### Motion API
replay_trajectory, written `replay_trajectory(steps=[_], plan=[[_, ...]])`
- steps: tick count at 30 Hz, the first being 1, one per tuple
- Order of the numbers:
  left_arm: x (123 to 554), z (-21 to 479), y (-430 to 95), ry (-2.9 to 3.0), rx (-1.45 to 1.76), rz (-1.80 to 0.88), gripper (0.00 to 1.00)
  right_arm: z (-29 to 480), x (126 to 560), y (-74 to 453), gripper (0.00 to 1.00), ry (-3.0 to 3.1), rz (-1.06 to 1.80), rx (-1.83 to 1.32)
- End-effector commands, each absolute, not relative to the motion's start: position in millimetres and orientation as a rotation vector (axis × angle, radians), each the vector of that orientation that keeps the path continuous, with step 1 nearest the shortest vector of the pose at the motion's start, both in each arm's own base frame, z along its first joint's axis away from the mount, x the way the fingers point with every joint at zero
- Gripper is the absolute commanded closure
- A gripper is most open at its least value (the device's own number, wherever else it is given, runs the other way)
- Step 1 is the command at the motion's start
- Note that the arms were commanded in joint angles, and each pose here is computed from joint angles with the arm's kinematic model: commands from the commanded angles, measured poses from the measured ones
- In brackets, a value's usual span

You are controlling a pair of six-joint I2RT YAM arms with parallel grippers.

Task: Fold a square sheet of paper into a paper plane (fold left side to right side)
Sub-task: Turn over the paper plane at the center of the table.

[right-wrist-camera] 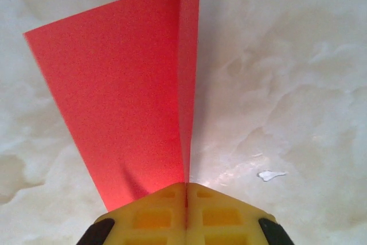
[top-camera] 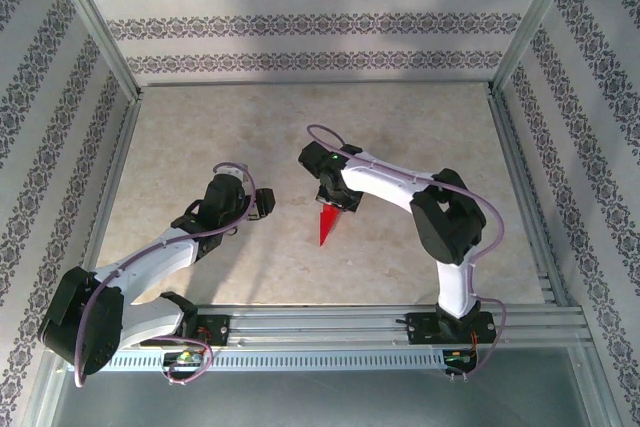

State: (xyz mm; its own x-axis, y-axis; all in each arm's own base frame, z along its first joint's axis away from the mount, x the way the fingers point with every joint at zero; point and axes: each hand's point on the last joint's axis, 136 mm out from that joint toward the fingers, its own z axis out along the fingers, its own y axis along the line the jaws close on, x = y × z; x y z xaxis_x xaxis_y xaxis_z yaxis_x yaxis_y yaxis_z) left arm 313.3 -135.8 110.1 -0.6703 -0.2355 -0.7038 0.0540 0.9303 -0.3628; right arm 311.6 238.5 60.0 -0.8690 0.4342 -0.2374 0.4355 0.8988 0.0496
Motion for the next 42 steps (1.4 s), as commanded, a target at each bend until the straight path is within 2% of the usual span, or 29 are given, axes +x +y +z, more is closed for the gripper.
replay_trajectory(steps=[1,14,23,30,36,42], plan=[[321.7,123.2,-124.1,2.234,-0.178,-0.422,0.24,95.6,313.3,223.2,1.00,2.724,-0.034,0.565],[333.2,135.5,-107.5,2.190,-0.369,-0.517,0.16,167.0,335.3,197.3,1.00,2.483,0.123,0.182],[334.4,139.6,-98.1,2.177,-0.442,-0.543,0.15,180.5,338.7,203.0,1.00,2.363,0.706,-0.036],[336.9,140.0,-95.4,2.185,-0.459,-0.540,0.15,202.3,338.5,249.6,1.00,2.225,1.294,-0.097],[335.8,143.6,-92.9,2.190,-0.450,-0.521,0.14,180.1,341.8,285.2,1.00,2.235,1.533,-0.076],[334.2,142.6,-92.8,2.192,-0.454,-0.535,0.14,135.8,344.8,306.1,1.00,2.321,1.545,-0.044]])
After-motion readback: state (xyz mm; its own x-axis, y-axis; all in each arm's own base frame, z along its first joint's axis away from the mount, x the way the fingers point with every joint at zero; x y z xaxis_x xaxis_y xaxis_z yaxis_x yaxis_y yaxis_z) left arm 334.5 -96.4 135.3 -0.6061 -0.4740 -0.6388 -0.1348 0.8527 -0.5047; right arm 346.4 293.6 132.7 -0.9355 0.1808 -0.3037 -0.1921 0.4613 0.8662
